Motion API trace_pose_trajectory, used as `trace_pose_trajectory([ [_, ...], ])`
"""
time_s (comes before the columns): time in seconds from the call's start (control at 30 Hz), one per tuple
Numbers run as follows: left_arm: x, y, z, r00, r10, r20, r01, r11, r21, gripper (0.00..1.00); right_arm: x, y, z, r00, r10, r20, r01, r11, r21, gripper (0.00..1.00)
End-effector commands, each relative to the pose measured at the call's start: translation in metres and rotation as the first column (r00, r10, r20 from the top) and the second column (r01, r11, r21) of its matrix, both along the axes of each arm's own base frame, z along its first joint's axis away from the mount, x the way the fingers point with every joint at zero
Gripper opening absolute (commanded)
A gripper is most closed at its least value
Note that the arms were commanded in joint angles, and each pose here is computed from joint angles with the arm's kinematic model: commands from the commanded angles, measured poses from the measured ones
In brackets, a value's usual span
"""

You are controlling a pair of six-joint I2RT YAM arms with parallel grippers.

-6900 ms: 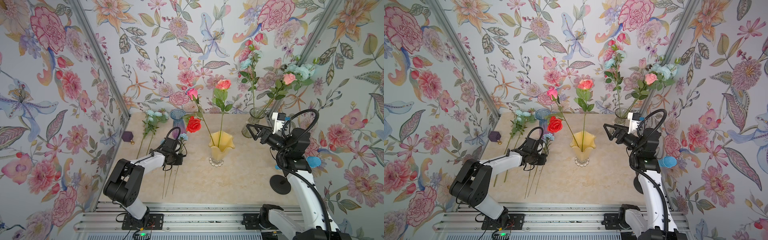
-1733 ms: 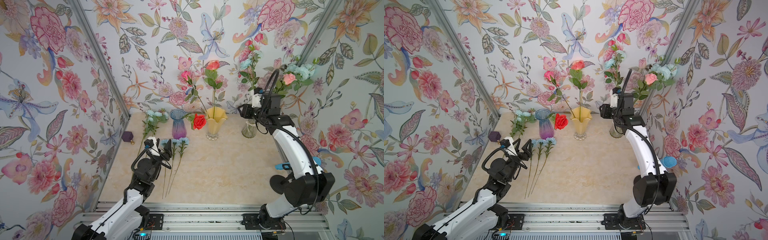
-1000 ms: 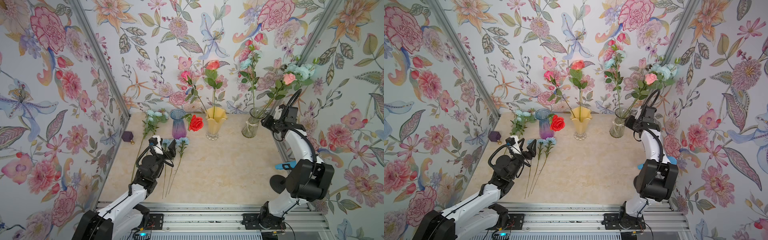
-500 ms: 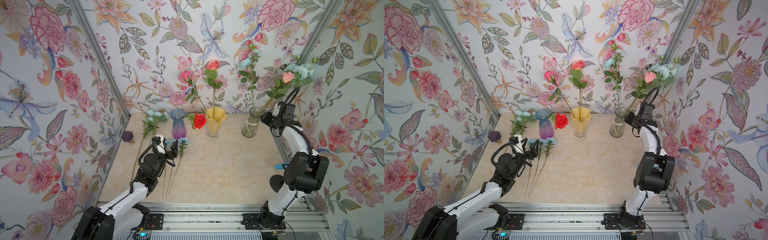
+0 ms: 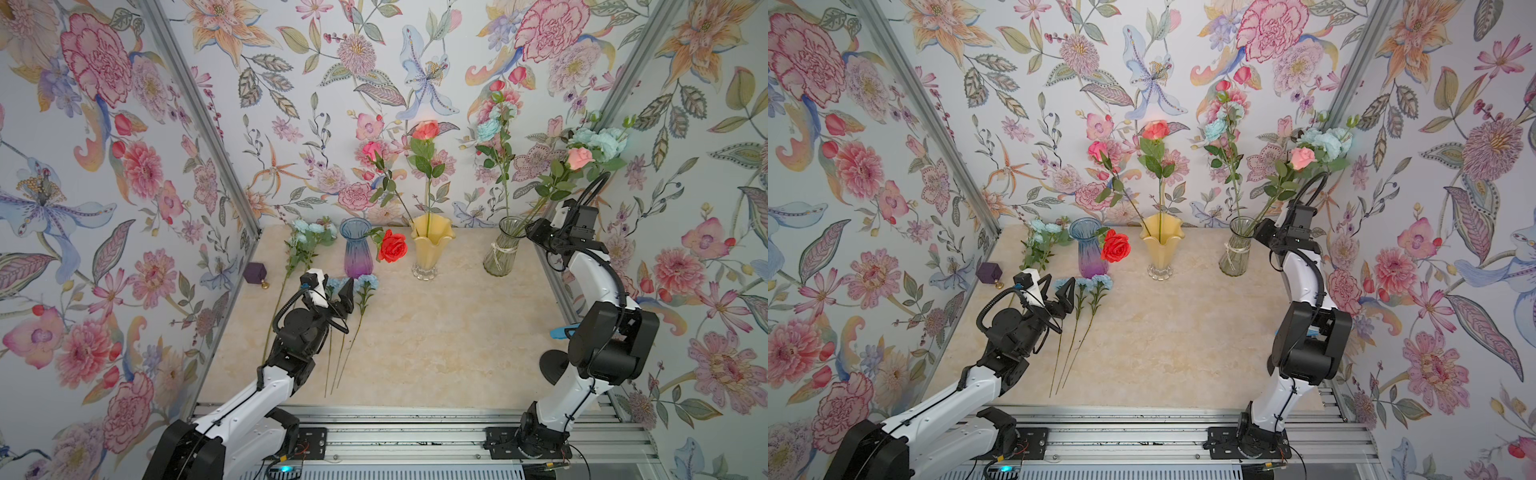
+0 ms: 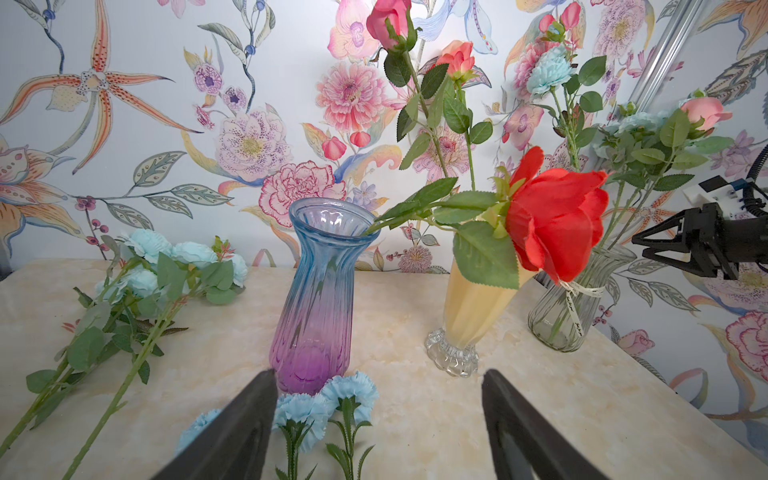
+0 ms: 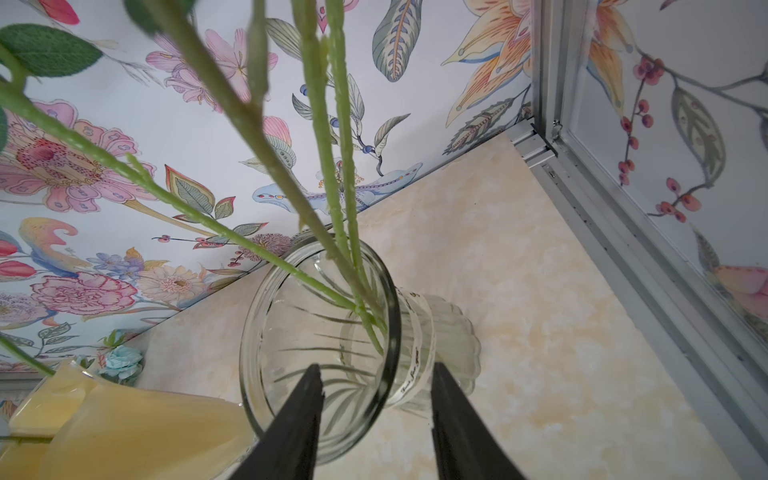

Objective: Pick out blue flowers from the vase
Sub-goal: Move the vase to the center of the board.

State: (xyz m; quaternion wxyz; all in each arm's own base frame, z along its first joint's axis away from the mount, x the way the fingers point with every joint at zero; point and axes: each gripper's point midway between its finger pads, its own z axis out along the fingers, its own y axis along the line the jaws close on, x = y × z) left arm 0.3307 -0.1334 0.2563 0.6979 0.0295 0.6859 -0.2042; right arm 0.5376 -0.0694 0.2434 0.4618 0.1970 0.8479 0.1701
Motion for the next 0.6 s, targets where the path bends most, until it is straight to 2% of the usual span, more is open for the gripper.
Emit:
trace_pose_trajectory([
  [0.0, -0.003, 0.002, 0.004, 1.000, 0.014, 0.023, -0.014, 1.000, 0.004, 0.79, 0.012, 0.004, -0.006, 1.000, 0.022, 0.004, -0.022, 1.000, 0.013, 0.44],
  [0.33, -0.003, 0.001, 0.004, 1.000, 0.010, 0.025, -0.011, 1.000, 0.008, 0.79, 0.030, 0.028, -0.029, 0.991, 0.106, -0.079, -0.108, 0.994, -0.018, 0.38],
  [0.57, -0.002, 0.002, 0.004, 1.000, 0.015, 0.024, -0.015, 1.000, 0.009, 0.79, 0.037, 0.033, -0.047, 0.975, 0.151, -0.161, -0.151, 0.988, 0.012, 0.32],
])
